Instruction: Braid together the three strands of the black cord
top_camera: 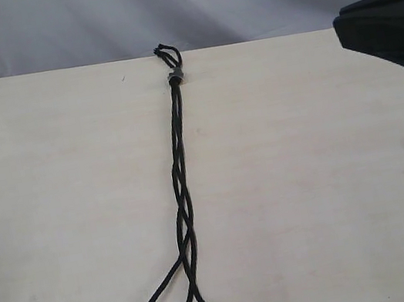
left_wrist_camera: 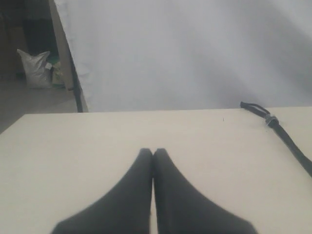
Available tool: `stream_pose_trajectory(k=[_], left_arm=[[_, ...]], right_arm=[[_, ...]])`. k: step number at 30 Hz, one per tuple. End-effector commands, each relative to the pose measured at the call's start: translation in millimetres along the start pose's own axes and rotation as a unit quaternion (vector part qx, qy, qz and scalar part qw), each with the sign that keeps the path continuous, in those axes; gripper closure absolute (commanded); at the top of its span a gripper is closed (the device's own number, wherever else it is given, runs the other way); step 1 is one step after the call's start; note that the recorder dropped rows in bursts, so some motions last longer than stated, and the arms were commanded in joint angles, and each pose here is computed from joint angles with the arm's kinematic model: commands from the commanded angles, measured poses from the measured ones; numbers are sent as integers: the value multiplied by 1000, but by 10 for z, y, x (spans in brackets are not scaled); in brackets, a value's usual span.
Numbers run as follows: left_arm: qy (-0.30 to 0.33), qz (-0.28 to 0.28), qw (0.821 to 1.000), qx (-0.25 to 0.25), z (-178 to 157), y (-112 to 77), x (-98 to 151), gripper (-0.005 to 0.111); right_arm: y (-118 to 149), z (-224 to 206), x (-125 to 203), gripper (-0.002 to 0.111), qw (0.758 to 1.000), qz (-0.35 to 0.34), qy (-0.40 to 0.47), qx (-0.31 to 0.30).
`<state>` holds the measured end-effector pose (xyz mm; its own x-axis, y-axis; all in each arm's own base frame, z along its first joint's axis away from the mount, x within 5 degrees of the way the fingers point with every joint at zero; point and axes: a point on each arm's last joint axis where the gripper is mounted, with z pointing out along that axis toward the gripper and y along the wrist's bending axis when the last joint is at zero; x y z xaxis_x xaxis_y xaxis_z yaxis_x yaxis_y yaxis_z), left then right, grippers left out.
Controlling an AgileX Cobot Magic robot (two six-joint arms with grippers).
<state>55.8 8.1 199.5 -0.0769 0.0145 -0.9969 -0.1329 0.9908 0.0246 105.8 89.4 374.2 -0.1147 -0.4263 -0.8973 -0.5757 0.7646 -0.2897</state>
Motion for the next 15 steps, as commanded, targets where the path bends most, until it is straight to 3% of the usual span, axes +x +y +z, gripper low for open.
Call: stream_pose_trajectory(k=[1, 15], left_arm=[[16, -5, 1000, -1, -1, 1, 40, 106], [24, -5, 1000, 0, -2, -1, 53, 106]], right_arm=[[-6, -12, 3, 108, 1000, 0, -5, 1], [-6, -12, 3, 108, 1000, 0, -5, 1]])
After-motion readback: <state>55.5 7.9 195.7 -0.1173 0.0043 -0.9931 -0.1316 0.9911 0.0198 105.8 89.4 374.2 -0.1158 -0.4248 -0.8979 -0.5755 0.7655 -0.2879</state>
